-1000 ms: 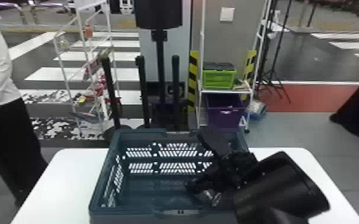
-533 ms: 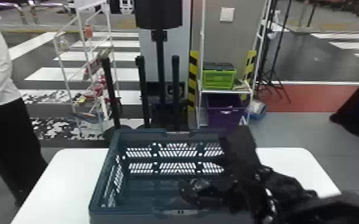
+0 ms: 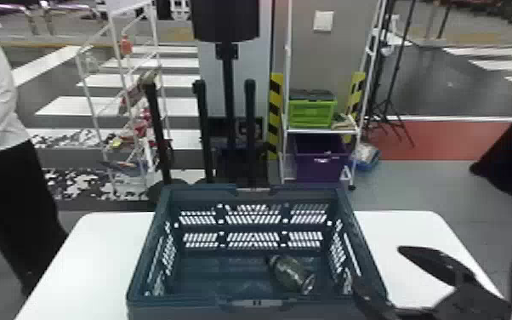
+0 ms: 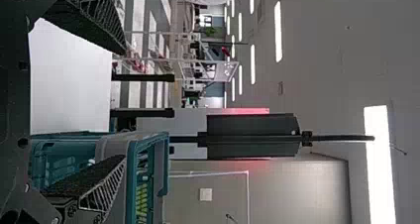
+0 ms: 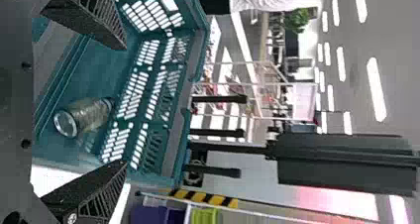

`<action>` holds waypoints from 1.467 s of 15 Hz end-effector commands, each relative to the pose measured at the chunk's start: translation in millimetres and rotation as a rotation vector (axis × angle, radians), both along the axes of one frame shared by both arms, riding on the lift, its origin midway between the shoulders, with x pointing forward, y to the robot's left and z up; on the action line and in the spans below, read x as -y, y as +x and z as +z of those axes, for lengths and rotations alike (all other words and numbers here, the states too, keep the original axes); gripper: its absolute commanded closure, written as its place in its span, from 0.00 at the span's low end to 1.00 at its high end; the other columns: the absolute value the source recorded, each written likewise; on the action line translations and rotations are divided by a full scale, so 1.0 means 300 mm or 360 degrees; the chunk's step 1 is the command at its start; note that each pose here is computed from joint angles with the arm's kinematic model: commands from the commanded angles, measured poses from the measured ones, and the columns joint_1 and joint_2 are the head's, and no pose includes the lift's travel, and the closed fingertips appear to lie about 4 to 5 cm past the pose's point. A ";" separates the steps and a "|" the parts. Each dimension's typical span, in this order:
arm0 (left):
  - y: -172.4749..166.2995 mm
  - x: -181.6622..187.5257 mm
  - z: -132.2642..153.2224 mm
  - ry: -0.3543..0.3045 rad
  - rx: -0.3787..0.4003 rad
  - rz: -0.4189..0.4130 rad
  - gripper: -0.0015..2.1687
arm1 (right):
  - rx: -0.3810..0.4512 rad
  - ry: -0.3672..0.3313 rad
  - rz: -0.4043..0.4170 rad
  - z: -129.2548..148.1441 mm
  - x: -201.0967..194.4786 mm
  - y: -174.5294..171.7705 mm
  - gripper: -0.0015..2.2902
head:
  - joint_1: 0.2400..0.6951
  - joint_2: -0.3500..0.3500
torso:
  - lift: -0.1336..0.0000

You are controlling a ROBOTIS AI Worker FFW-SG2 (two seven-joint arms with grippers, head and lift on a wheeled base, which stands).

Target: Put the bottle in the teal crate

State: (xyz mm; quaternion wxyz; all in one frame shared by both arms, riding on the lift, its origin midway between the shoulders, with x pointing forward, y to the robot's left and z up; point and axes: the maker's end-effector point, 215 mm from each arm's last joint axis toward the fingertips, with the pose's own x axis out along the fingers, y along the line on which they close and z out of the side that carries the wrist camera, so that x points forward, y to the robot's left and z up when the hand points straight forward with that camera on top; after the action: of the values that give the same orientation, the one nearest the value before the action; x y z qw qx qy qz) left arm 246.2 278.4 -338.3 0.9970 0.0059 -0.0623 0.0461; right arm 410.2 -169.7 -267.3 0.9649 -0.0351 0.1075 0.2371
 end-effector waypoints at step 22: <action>0.031 0.058 -0.006 -0.0006 -0.0003 -0.0045 0.07 | 0.0280 0.0069 -0.0421 -0.306 0.323 -0.315 0.04 | 0.57 0.50 | 1.00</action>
State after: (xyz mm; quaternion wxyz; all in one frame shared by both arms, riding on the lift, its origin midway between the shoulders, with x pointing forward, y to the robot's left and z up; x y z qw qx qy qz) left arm 256.5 261.3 -339.6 0.9976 0.0032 -0.0613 0.0329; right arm 316.2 -267.1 -358.8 0.9939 -0.0221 0.0197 0.1059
